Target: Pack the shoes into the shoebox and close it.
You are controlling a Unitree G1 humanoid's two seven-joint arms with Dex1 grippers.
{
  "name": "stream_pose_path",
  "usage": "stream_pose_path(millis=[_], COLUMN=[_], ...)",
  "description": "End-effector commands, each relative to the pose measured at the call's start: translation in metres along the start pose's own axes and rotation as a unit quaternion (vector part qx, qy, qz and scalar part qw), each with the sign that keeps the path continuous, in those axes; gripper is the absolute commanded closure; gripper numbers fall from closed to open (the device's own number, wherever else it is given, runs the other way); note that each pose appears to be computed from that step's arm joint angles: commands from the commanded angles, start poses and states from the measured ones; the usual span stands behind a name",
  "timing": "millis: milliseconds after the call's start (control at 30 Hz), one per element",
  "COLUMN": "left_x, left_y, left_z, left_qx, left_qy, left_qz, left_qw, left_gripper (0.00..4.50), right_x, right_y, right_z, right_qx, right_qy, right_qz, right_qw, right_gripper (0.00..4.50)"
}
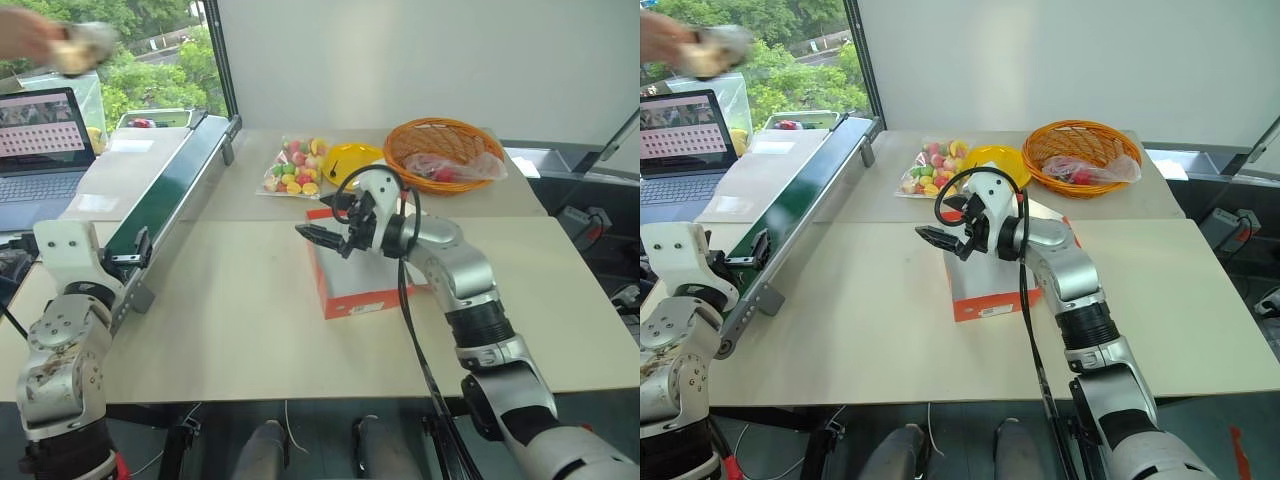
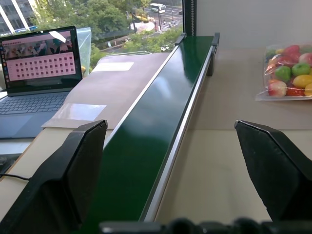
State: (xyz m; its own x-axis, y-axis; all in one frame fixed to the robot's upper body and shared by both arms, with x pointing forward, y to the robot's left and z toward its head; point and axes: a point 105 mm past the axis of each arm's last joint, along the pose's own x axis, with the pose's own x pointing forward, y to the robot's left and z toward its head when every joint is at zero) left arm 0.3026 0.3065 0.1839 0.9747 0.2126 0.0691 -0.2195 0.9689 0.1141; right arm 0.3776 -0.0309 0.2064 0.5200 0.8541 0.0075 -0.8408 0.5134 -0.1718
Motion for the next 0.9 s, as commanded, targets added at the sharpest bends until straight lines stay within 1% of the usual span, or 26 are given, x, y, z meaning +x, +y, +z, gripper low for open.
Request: stream_pose_path(millis=[33,333,633,900], left_x=[-0.001,0.005,0.014,0.018], left_y=[0.005,0.01,0.008,0.035], left_z=[0.022,0.026,0.029,0.021], left_qx=[0.013,0.016,0.017,0.006], left_qy=[-0.043,-0.047,-0.053,-0.046], left_qz=[0.011,0.017,0.008,0.028], left_qw=[0.999,0.999,0.998,0.999], left_gripper=[0.0,0.0,0.0,0.0], right_x=[-0.001,-0.003,-0.002,-0.001], right_y=[-0.008,-0.006,-0.006,0.004], right_z=[0.023,0.019,0.018,0.02], right_qx=[-0.024,-0.02,-0.02,-0.012], right_qy=[-0.04,-0.039,-0.039,-0.045], right_qz=[-0.019,-0.023,-0.028,-0.003], right_qw=[0.999,0.999,0.999,0.999], right_gripper=[0.06,0.06,0.06,0.06])
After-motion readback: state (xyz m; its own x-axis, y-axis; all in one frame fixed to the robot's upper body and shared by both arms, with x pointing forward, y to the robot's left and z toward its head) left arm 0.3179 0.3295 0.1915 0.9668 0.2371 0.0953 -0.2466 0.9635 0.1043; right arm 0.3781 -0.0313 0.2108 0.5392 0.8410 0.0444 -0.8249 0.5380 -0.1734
